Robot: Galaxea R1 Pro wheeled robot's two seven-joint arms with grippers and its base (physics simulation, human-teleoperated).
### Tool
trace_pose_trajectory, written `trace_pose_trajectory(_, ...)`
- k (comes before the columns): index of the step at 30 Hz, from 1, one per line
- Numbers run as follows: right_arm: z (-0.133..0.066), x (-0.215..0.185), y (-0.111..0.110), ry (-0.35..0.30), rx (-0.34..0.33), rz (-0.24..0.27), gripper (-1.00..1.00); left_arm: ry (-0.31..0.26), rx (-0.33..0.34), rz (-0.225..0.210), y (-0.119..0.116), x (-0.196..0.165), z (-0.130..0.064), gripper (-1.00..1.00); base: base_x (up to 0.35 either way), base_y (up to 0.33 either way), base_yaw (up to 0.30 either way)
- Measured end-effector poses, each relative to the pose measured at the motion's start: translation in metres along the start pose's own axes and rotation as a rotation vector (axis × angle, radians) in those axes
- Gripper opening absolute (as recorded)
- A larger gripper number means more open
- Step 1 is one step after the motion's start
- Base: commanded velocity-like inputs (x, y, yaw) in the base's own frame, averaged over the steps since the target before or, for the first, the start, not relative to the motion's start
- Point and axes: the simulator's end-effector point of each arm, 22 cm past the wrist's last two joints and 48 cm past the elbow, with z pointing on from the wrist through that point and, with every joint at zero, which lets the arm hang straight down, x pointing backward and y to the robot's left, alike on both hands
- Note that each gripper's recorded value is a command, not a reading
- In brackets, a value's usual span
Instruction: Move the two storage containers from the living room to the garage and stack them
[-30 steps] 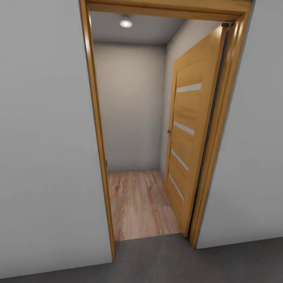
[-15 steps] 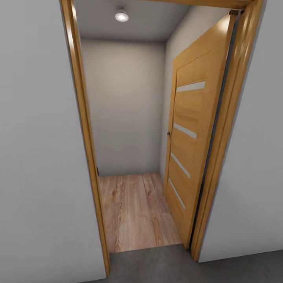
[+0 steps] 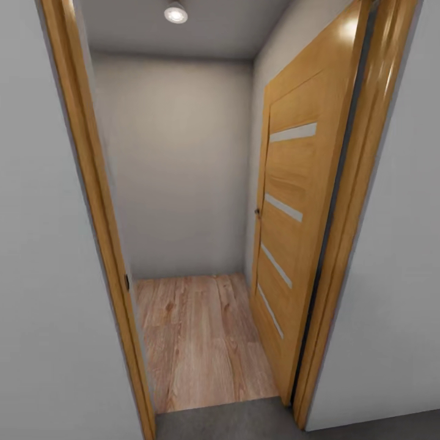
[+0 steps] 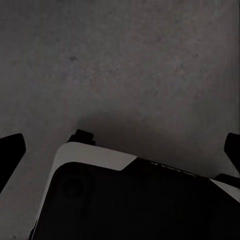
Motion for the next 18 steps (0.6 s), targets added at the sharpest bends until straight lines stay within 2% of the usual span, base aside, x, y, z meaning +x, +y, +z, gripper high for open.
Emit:
trace_pose_trajectory(10,0.0000,0.0003,-0.0008,0.001,0.002,0.006,1.00,-0.001,-0.001,0.000,0.0007,-0.0003,0.0000,1.00,0.289,-0.178,0.008)
trace_pose_trajectory(18,0.0001,0.0003,-0.0013,0.001,0.003,0.007,1.00,-0.002,-0.001,0.000,0.0008,-0.0005,0.0000,1.00,0.289,-0.178,0.192)
